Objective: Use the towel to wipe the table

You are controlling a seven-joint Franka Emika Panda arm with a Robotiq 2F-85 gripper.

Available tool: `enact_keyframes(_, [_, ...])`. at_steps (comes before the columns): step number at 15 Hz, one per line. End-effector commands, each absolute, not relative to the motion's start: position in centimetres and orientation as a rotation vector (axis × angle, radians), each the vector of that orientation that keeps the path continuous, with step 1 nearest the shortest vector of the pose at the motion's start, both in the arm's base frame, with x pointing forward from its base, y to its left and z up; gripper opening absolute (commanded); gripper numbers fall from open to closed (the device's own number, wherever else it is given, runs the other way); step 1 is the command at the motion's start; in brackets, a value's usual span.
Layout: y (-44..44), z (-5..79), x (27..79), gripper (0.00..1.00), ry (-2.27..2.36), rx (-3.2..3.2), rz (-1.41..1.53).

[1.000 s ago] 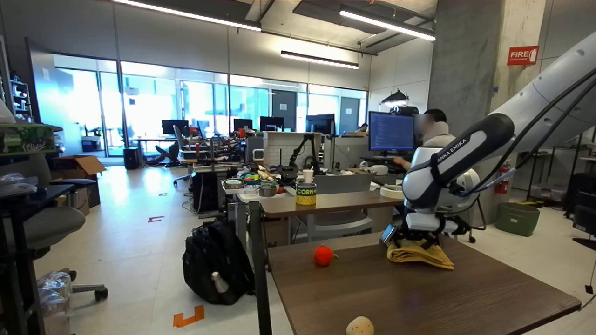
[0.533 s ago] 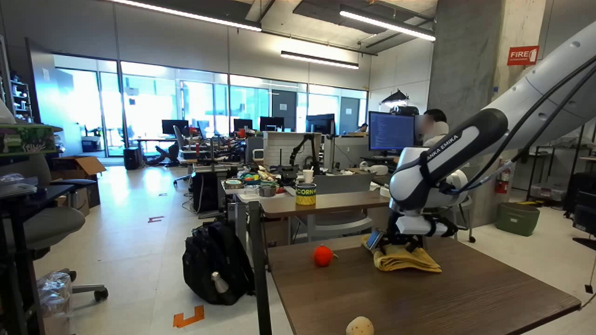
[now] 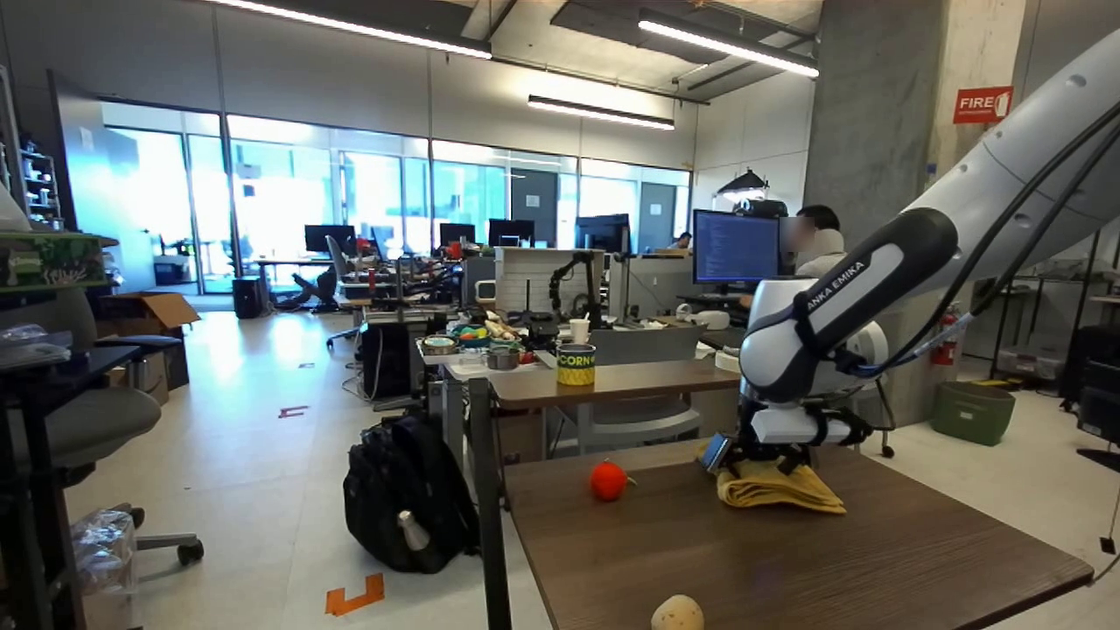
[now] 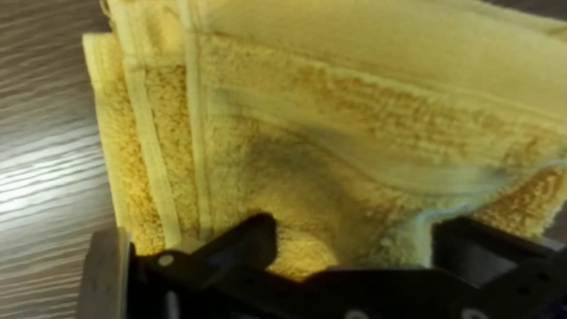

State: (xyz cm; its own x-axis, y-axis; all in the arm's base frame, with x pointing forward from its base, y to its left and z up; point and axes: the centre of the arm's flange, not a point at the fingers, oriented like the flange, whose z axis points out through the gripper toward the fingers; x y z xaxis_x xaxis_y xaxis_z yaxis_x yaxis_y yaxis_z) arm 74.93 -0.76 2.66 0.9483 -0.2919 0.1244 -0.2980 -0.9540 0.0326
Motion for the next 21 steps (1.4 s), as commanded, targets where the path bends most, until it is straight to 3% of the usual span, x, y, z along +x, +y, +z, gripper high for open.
enact_keyframes(1, [-7.9,-1.1,75.4,1.00,-0.703,2.915,0.133])
enact_keyframes(6, [-12.5,-1.1,74.1,1.00,-0.864,2.857,0.041])
enact_keyframes(19, [4.4,1.8,62.9,1.00,0.174,3.052,0.124])
enact_keyframes(21, [3.4,0.7,64.1,1.00,0.146,2.996,0.168])
